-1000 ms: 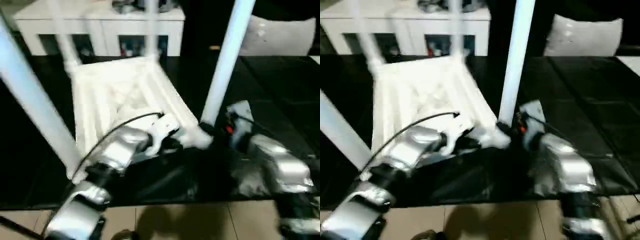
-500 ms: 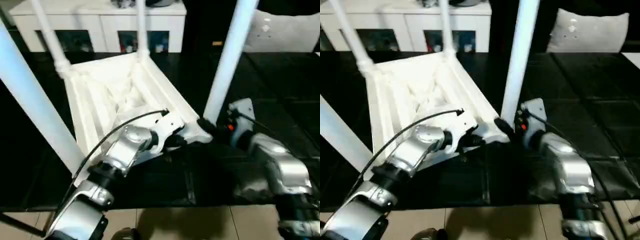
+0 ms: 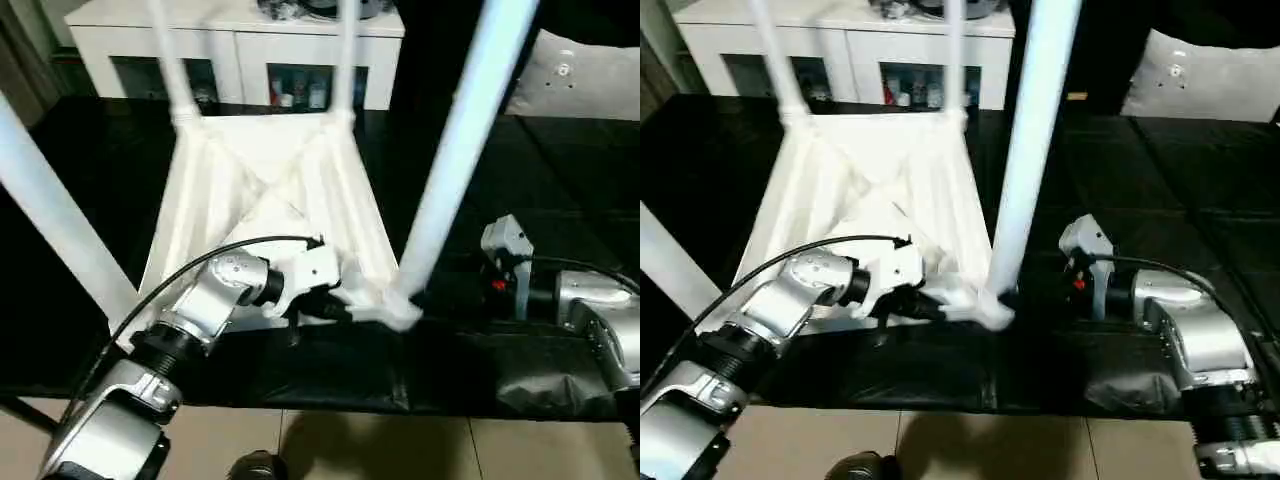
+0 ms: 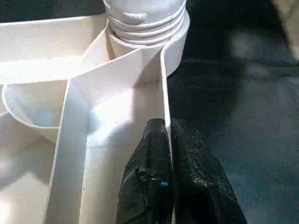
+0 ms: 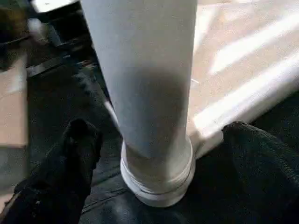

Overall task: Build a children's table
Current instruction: Rotate leg to tighten

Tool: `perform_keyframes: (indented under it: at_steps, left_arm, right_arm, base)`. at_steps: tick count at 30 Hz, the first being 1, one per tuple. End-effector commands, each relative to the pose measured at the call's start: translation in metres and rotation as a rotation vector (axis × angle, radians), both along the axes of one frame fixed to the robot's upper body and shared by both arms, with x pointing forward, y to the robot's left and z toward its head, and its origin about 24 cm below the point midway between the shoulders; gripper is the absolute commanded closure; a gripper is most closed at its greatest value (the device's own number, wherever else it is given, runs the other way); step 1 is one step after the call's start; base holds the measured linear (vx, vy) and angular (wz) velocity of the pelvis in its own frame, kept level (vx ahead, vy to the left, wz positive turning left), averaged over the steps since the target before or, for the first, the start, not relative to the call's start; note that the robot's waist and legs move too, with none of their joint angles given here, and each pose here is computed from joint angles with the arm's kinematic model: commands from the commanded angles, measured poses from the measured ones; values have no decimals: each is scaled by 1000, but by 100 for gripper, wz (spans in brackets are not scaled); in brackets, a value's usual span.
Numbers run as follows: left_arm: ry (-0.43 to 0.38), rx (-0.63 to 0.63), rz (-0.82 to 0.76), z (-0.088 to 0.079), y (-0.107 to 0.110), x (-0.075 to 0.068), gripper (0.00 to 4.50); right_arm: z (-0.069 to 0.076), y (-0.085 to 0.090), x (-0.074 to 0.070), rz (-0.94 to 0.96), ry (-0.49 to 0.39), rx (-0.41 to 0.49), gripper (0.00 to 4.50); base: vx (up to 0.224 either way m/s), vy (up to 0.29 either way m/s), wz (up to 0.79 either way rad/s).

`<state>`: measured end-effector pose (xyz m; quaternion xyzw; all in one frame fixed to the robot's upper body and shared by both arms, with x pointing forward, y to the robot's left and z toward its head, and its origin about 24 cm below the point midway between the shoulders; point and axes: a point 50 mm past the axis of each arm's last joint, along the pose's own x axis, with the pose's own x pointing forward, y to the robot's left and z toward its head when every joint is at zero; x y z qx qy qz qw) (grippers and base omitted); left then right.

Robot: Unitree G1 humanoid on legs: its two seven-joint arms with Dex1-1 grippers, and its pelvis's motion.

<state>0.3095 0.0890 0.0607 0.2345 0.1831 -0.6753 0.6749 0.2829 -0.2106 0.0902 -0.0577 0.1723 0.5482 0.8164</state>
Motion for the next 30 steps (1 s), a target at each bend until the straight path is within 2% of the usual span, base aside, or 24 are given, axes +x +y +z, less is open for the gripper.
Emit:
perform_keyframes:
  at_steps: [1,4,5,9,13,15,21,23,27,28,30]
  left_arm:
    - [-24,8,-142,10,-12,-6,450]
    - [-14,12,-195,12,-11,-8,450]
    - [-11,12,-206,13,-11,-9,450]
    - [-1,9,-231,14,-10,-10,450]
    - [-5,14,-230,14,-7,-9,450]
    - [-6,14,-228,14,-7,-9,450]
    - [-1,15,-225,13,-6,-9,450]
    - [4,1,-210,14,-7,-8,450]
    - [21,-56,-127,17,-12,-4,450]
    - [21,-85,-53,19,-15,0,450]
    - [9,-102,91,17,-22,8,450]
  right_arm:
    - [6,2,0,75,-11,13,41]
    - [2,4,-3,159,17,-4,50]
    - [1,5,-3,169,21,-9,74]
    - [0,9,-5,220,48,17,102]
    - [-2,10,-6,240,67,39,141]
    - [-2,10,-6,238,71,46,141]
    - [-5,11,-9,247,92,67,191]
    - [-5,14,-11,249,106,101,211]
    - [-6,23,-14,217,141,178,243]
    - [-7,28,-11,156,138,186,243]
    - [-17,38,-1,0,112,130,244]
  base:
    - [0,0,0]
    - [0,0,0]
    - [0,0,0]
    - [0,0,0]
    - [0,0,0]
    - [0,0,0]
    - [0,0,0]
    - [0,0,0]
    - [0,0,0]
    - [0,0,0]
    - [0,0,0]
